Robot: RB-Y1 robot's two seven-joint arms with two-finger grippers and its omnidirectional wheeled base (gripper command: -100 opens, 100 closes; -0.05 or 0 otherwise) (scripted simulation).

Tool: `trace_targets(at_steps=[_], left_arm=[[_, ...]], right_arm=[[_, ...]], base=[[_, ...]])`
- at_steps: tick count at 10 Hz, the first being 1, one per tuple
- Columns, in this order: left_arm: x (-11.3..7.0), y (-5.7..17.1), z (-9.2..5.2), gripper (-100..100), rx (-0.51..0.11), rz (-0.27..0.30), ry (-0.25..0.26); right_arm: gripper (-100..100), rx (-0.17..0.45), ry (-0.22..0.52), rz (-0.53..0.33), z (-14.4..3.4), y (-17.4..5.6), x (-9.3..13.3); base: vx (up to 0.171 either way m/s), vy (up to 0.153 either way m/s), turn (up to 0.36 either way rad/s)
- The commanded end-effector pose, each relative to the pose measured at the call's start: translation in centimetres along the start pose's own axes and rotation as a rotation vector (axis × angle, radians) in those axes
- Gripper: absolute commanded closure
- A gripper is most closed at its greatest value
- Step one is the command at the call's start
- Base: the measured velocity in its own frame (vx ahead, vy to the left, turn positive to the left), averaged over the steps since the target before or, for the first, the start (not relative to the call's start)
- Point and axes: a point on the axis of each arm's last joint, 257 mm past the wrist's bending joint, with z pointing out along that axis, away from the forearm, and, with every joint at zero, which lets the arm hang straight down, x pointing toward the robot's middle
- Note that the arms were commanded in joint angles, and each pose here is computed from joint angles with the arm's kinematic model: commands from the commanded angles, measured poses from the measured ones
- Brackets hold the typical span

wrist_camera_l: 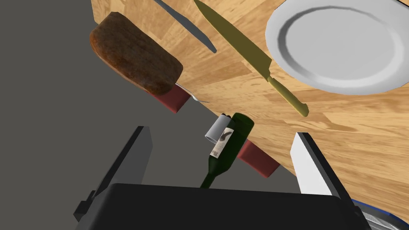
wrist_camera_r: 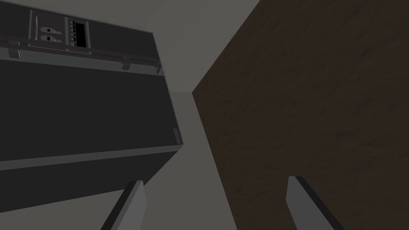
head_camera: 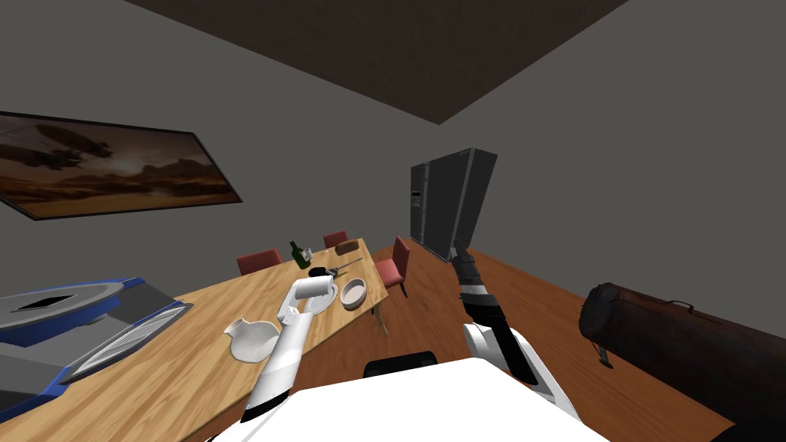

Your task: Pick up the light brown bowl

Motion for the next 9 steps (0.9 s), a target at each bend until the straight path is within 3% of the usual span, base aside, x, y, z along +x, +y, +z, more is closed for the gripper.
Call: trace_targets(at_steps=[1,8,9], left_arm=[[0.7,1.0,0.1,-100,-0.041,-0.001,0.028],[3.9,6.5,1.1,-100,-0.241,-0.012,0.172],[3.9,6.5,1.1,-100,-0.241,-0.012,0.172]], right_arm=[[0,0.0,0.0,0.0,0.0,0.0,0.0],[0,0.0,0.0,0.0,0.0,0.0,0.0],[0,0.0,0.0,0.0,0.0,0.0,0.0]], base=[[0.02,-0.011,-0.009],[0.02,-0.008,-0.018],[0.017,-0.009,-0.012]])
